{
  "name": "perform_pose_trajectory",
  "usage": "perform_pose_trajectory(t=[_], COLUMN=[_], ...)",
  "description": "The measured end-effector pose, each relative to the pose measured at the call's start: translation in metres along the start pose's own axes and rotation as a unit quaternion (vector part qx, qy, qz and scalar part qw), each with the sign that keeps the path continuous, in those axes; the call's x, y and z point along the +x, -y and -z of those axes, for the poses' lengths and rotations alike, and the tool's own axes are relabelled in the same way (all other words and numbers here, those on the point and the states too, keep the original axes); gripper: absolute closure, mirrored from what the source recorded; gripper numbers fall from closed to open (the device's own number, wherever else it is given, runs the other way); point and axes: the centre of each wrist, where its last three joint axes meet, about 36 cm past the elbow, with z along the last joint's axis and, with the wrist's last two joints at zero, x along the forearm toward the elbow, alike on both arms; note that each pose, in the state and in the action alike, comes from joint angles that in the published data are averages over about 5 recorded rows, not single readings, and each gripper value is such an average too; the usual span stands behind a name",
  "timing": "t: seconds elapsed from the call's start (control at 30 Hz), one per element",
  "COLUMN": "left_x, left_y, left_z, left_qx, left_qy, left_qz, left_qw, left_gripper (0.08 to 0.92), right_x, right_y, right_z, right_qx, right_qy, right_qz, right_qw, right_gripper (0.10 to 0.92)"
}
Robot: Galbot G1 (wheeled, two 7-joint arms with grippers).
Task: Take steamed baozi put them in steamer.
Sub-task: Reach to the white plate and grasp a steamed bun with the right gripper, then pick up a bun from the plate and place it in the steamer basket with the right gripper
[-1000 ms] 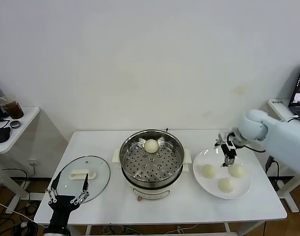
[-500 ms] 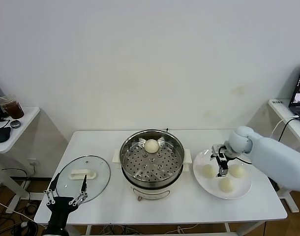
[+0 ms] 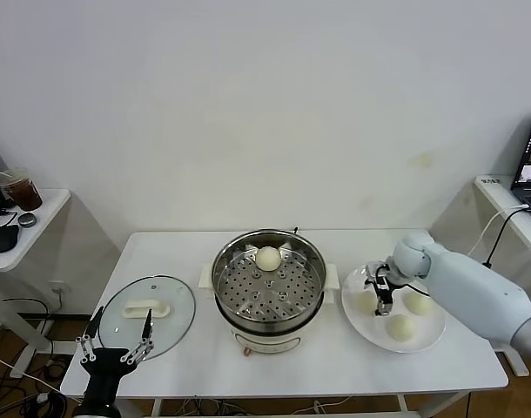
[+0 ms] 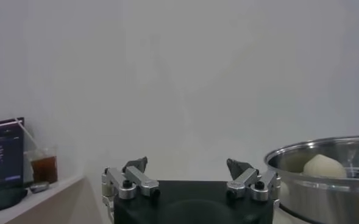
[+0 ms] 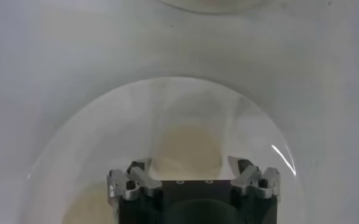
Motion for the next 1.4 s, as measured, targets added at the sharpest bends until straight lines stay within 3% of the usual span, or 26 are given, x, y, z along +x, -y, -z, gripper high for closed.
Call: perform_pose_trajectory(t=[0.13, 0.33, 0.6, 0.8, 0.93, 1.13, 1.4], left_x=[0.000, -0.002, -0.007, -0.012, -0.015, -0.015, -0.012], left_y=[0.000, -0.001, 0.001, 0.003, 0.002, -0.001, -0.006], left_z=[0.000, 0.001, -0.002, -0.004, -0.005, -0.006, -0.007], left_qx=[0.000, 0.000, 0.004, 0.009, 0.010, 0.002, -0.013], left_qy=[0.000, 0.003, 0.003, 0.005, 0.007, 0.004, -0.001], left_qz=[0.000, -0.002, -0.008, -0.013, -0.012, -0.004, 0.007], left_qw=[1.000, 1.000, 1.000, 1.000, 1.000, 1.000, 1.000], left_gripper=[0.177, 0.177, 0.177, 0.177, 0.177, 0.177, 0.177], right_x=[0.004, 0.033, 0.128, 0.204, 0.233, 0.235, 0.190], right_y=[0.000, 0.005, 0.026, 0.039, 0.041, 0.044, 0.049], right_z=[0.000, -0.002, 0.009, 0.055, 0.099, 0.169, 0.248], right_qx=[-0.003, -0.008, -0.015, -0.007, -0.002, 0.003, 0.008], right_qy=[0.000, 0.004, 0.022, 0.052, 0.073, 0.094, 0.098], right_qz=[0.003, -0.002, -0.045, -0.076, -0.081, -0.070, -0.042], right_qw=[1.000, 1.000, 0.999, 0.996, 0.994, 0.993, 0.994], right_gripper=[0.479, 0.488, 0.483, 0.477, 0.472, 0.471, 0.471])
